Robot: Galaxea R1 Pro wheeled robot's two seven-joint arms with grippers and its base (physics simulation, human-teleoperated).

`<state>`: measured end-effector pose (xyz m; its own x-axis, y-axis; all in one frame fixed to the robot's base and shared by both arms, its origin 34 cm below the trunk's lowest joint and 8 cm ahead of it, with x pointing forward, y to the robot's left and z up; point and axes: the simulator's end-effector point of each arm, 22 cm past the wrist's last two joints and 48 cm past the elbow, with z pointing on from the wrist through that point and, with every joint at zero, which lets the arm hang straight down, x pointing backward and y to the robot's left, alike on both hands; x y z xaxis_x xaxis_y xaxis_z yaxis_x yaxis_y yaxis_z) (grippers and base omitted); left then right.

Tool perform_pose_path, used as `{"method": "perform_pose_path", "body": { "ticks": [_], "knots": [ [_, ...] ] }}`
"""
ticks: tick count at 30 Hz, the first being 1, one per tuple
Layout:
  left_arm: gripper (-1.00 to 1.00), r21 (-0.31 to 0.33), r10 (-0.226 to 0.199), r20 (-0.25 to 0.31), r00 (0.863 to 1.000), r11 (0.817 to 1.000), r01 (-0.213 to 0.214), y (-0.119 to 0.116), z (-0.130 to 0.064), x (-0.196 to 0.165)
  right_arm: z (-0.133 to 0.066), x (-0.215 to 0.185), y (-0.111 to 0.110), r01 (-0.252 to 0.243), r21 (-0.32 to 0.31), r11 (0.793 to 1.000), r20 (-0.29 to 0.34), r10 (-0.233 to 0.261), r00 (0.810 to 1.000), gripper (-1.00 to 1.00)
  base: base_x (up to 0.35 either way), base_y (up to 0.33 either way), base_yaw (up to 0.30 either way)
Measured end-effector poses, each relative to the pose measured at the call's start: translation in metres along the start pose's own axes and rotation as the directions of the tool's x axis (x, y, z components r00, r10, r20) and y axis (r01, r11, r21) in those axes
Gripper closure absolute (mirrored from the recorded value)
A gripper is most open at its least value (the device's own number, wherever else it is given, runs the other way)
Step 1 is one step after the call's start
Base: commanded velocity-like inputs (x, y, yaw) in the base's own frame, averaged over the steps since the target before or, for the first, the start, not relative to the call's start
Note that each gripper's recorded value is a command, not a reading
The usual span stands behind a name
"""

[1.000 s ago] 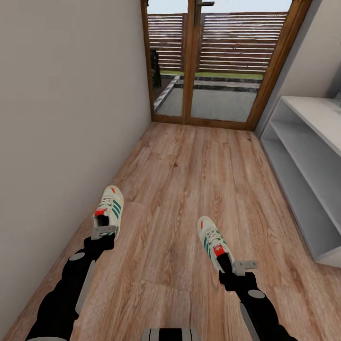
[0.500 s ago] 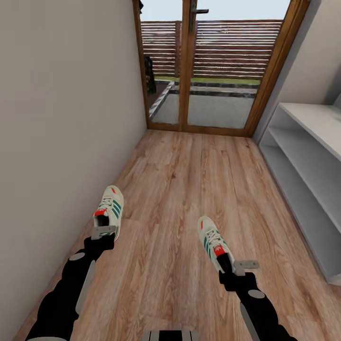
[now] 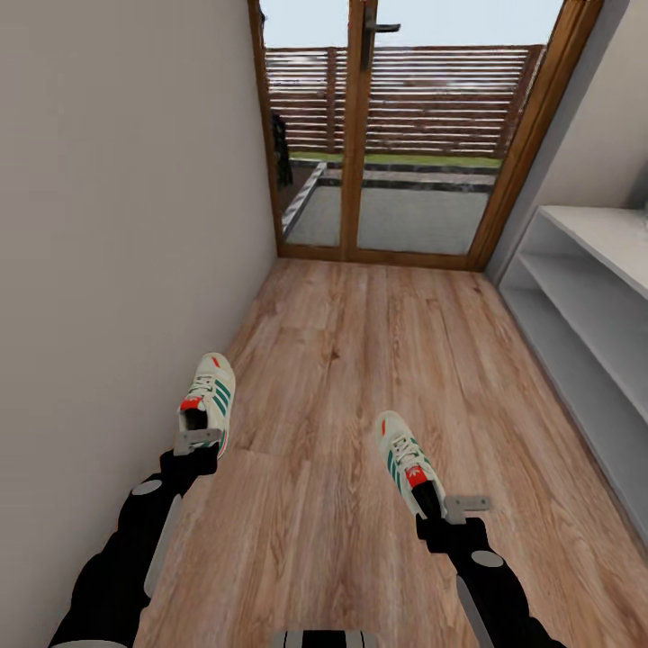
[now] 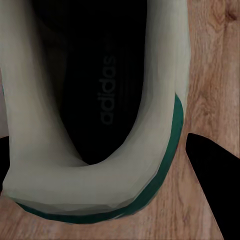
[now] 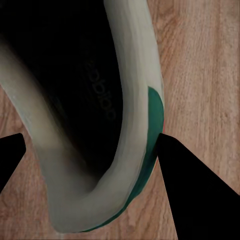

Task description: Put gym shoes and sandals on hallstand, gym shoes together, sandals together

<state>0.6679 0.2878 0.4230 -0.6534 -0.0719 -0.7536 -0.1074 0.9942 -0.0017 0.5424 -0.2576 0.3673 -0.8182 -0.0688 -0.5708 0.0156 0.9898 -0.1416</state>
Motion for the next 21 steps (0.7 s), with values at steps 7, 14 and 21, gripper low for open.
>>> {"method": "perform_pose_path", "body": {
  "ticks": [7,14,21],
  "knots": [
    [1.00,0.000,-0.001,0.008,1.000,1.000,0.001,0.000,-0.002,-0.004,-0.002,-0.003,-0.001,-0.001,0.001,1.000,0.008,0.001,1.000,1.00,0.231,0.094,-0.207],
    [1.00,0.000,-0.001,0.017,1.000,1.000,0.001,0.000,-0.004,-0.009,-0.004,-0.007,-0.001,-0.002,0.001,1.000,0.017,0.002,1.000,1.00,0.026,0.009,-0.209],
    [1.00,0.002,-0.001,0.026,1.000,1.000,0.001,-0.001,-0.006,-0.012,-0.005,-0.009,-0.001,-0.003,0.002,1.000,0.026,0.003,1.000,1.00,0.002,0.001,-0.208]
  ]
}}
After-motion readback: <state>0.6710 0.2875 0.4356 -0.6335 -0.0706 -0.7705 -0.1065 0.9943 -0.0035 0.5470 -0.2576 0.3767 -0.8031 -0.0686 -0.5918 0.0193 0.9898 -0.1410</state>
